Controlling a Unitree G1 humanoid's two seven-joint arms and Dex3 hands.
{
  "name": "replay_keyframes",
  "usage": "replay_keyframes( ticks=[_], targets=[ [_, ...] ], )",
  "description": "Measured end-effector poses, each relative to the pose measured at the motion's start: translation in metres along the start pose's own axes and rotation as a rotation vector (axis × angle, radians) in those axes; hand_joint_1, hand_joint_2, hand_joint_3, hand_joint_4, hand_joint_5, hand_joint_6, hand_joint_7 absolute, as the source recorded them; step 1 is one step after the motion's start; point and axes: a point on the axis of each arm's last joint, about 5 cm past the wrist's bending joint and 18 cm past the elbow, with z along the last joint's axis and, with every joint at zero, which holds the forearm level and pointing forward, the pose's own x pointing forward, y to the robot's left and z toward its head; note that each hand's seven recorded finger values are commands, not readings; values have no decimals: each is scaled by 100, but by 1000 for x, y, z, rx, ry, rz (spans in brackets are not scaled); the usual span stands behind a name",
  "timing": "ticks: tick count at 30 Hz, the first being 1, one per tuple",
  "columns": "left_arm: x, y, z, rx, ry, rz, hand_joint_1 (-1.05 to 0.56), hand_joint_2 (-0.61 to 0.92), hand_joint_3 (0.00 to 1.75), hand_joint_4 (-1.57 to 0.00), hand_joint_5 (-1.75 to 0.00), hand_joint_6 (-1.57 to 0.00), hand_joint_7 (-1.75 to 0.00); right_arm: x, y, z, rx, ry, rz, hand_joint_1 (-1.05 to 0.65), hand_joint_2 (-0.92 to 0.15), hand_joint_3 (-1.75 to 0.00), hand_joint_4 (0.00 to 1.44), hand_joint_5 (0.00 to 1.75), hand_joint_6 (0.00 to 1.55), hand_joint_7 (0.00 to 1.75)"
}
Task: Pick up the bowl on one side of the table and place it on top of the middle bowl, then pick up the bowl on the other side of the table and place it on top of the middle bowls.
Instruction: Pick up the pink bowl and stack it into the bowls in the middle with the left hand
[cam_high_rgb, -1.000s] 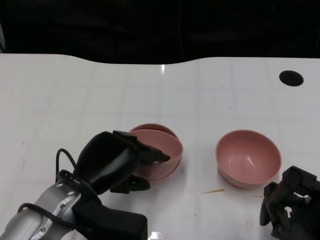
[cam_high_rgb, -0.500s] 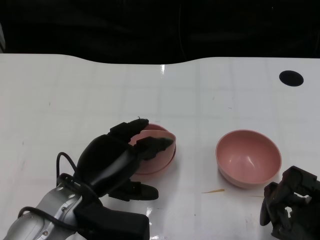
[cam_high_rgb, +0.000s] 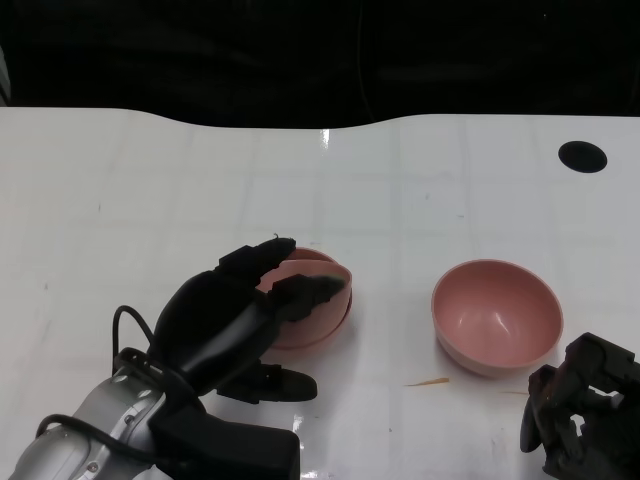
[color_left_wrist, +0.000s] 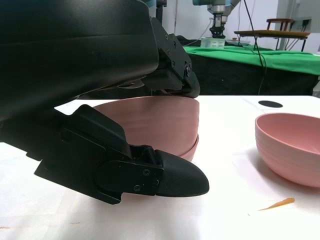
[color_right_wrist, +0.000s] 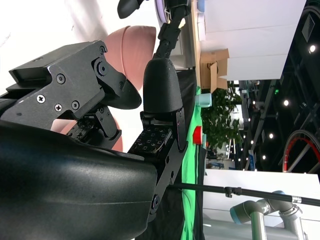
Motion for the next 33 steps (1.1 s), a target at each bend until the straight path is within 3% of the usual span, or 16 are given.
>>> replay_keyframes(
  ticks=[18,25,33],
  targets=[
    [-6,-15,-8,-6,51,-76,-87,92,39,-20,-1,-47,0,-1,0,0,1,1,-1,-4,-63,-107,93,167,87,141],
    [-5,-12,-6,-3,34,-45,-87,92,41,-20,-1,-46,0,-1,0,0,1,3,-2,-4,-63,-109,93,167,87,141],
    [0,2,3,9,-39,45,-87,92,42,-17,0,-46,0,-1,0,0,1,3,-1,-5,-63,-108,93,169,87,142]
  ],
)
